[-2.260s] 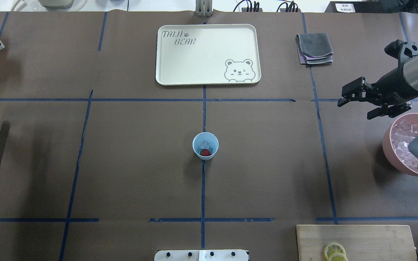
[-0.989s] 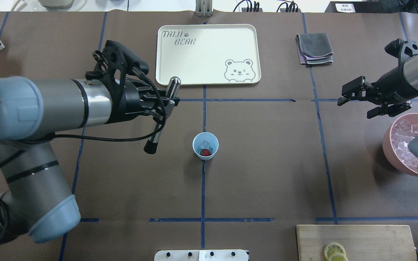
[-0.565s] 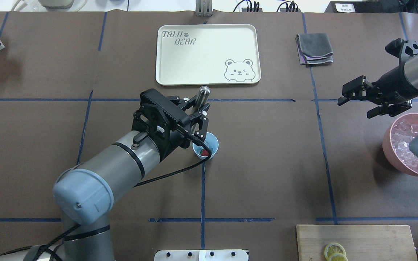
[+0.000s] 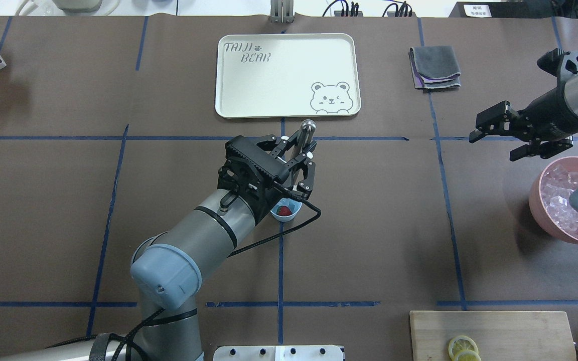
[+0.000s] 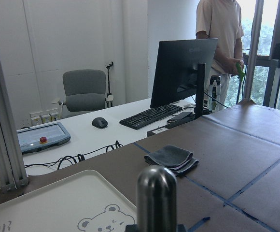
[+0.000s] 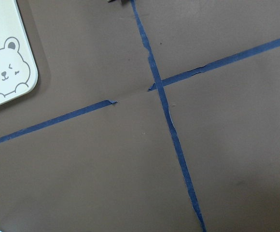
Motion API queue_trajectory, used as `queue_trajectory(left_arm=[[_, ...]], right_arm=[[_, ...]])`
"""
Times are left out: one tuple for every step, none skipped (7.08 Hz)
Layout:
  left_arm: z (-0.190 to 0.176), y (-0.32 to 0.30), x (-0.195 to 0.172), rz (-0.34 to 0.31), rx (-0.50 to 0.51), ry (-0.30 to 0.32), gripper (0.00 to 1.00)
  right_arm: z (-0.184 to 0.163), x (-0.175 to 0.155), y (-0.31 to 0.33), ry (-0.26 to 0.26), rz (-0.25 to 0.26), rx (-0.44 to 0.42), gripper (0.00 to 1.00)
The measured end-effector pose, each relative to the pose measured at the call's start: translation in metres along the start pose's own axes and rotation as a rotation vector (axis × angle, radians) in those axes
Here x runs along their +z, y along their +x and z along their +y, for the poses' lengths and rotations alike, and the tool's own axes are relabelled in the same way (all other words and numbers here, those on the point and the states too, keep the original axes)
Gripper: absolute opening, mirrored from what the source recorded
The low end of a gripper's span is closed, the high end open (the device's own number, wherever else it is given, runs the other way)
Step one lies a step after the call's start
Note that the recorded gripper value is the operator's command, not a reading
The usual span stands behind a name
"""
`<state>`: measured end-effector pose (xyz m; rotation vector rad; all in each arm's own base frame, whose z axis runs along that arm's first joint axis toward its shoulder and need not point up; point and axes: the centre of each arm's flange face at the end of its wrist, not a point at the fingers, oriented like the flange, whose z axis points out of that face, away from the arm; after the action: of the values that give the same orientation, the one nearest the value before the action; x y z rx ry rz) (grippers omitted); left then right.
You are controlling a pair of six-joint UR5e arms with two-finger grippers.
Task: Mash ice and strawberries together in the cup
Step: 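Press the muddler down into the cup contents with the left gripper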
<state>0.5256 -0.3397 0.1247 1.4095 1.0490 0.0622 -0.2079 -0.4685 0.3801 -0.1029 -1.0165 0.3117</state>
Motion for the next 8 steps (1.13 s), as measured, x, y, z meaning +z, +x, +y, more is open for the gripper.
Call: queue_trajectory(left_arm=[[0.005, 0.001, 0.001, 0.0, 0.002, -0.004, 0.0], [0.018, 0.002, 0.004, 0.003, 0.002, -0.01, 0.0], [0.032, 0.002, 0.007, 0.007, 0.003, -0.014, 0.0], [0.041, 0.002, 0.009, 0.009, 0.004, -0.017, 0.0], [0.045, 0.002, 0.009, 0.01, 0.005, -0.02, 0.0], [0.048, 0.002, 0.009, 0.011, 0.007, -0.024, 0.0], [0.051, 0.002, 0.008, 0.013, 0.008, -0.027, 0.0], [0.052, 0.005, 0.007, 0.016, 0.008, -0.03, 0.0]], right_arm=[[0.0, -0.001, 0.0, -0.001, -0.001, 0.001, 1.0], [-0.001, 0.0, 0.0, -0.001, 0.0, 0.002, 1.0], [-0.001, 0.0, 0.001, -0.001, 0.001, 0.003, 1.0], [-0.001, 0.0, 0.001, -0.001, 0.002, 0.004, 1.0], [-0.001, 0.001, 0.002, -0.002, 0.003, 0.005, 1.0], [-0.001, 0.001, 0.003, -0.002, 0.004, 0.007, 1.0], [-0.002, 0.001, 0.003, -0.003, 0.005, 0.007, 1.0], [-0.002, 0.002, 0.003, -0.003, 0.005, 0.008, 1.0]])
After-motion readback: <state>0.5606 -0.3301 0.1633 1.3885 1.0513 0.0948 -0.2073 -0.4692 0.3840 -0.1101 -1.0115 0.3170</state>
